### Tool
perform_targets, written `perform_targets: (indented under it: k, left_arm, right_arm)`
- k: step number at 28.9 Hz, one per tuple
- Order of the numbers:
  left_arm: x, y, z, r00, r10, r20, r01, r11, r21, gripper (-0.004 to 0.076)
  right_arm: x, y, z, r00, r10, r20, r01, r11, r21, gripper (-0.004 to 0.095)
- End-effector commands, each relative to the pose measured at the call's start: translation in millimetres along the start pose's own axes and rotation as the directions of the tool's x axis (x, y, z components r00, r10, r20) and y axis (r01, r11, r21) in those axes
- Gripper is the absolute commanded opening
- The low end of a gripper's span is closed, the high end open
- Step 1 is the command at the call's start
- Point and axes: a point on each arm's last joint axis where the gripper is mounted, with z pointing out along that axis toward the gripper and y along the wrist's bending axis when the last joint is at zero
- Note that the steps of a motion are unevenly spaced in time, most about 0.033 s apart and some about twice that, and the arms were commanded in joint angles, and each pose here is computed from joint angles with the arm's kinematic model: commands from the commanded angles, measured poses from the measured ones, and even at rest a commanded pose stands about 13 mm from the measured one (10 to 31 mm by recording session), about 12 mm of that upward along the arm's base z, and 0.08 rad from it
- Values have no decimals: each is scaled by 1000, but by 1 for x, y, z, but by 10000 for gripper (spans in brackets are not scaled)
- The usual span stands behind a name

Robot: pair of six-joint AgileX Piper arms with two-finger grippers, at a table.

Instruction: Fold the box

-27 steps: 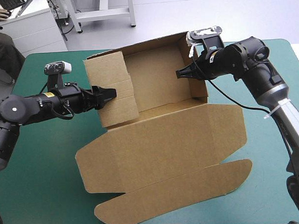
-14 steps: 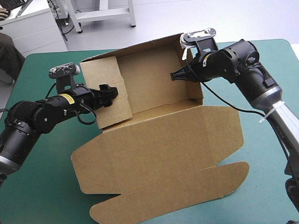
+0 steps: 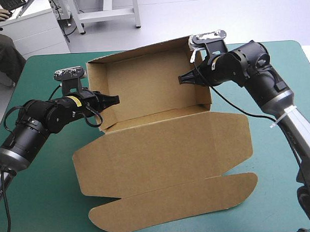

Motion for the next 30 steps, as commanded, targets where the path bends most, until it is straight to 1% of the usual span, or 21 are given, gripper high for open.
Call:
perform_targets:
  k: [1,5,9,11,15,18,20,25,30]
  left_arm:
    - [-17,-15,-24,989,-3,149,-11,995,98,-10]
    - [-19,-15,-24,989,6,149,-20,996,90,-10]
    - [-24,-16,-15,998,33,60,-36,998,44,-10]
    - [-29,-18,-2,999,38,13,-38,999,25,-10]
    - [-36,-19,31,996,44,-76,-45,999,-15,-10]
    - [-36,-17,55,985,55,-165,-64,997,-51,-10]
    - [-36,-17,71,979,47,-199,-60,996,-58,-10]
    - [-30,-15,111,952,43,-302,-73,993,-88,-10]
    - [-26,-14,138,918,22,-397,-72,991,-111,-10]
  right_arm:
    - [-12,1,-26,991,-6,135,9,1000,-18,-13]
    - [-9,0,-25,995,6,100,-5,1000,-13,-13]
    - [0,-2,-22,999,32,-4,-32,999,9,-13]
    - [4,-4,-13,997,40,-68,-39,999,26,-13]
    - [4,-17,18,986,89,-139,-83,996,45,-15]
    - [6,-30,42,970,134,-202,-132,991,24,-15]
    - [8,-38,57,958,155,-243,-159,987,2,-14]
    - [13,-47,83,941,154,-301,-155,988,19,-14]
    - [18,-49,101,927,156,-341,-155,988,30,-14]
